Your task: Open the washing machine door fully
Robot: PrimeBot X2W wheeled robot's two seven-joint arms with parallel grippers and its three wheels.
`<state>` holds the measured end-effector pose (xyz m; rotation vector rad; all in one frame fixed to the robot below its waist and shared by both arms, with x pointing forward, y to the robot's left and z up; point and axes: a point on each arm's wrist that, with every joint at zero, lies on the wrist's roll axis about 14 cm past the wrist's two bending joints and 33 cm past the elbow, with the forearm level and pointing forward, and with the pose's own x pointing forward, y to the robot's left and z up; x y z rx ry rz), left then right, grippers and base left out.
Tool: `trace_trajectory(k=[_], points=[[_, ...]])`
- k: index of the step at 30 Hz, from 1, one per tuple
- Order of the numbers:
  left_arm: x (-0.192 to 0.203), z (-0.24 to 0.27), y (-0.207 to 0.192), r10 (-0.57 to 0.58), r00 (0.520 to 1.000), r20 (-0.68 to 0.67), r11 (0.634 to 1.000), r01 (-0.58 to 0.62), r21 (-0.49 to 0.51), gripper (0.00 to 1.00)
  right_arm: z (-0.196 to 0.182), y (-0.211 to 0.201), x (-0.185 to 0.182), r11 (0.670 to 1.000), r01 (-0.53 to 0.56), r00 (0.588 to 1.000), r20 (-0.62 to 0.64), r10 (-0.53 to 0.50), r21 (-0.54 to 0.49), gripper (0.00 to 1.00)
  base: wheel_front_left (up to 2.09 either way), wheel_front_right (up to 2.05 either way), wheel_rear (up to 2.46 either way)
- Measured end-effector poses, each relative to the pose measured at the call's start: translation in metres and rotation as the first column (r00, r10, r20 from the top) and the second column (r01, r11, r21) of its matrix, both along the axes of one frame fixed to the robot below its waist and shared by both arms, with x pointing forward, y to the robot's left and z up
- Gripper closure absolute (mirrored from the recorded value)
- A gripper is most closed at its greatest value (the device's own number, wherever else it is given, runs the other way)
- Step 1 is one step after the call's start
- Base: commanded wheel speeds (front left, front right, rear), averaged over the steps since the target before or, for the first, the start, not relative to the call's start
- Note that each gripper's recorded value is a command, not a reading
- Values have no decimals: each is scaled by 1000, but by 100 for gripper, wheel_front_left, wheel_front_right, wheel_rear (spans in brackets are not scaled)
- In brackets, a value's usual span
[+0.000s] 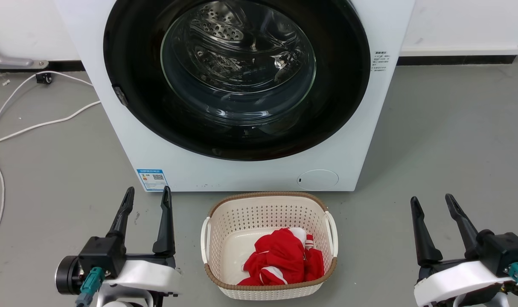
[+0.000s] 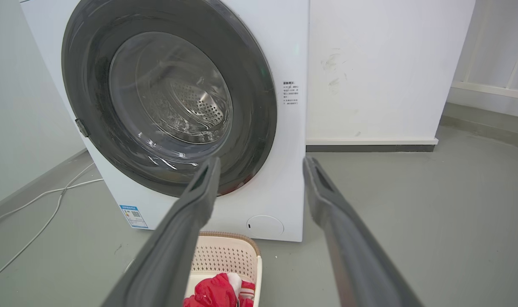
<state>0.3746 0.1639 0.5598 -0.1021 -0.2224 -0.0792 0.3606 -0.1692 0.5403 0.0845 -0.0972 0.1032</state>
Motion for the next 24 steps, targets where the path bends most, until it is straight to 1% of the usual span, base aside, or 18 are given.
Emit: trace_trajectory(k=[16, 19, 24], points=[[-2, 2, -4, -1, 999, 32, 996, -2, 88, 0, -2, 2, -3, 997, -1, 1000, 8, 2, -80, 0, 0, 0, 0], [-2, 3, -4, 1, 999, 35, 995, -5, 98, 0, -2, 2, -3, 995, -3, 1000, 12, 4, -95, 0, 0, 0, 0], [-3, 0, -4, 4, 1000, 28, 996, -6, 94, 0, -2, 2, -4, 996, -1, 1000, 10, 2, -91, 0, 0, 0, 0]])
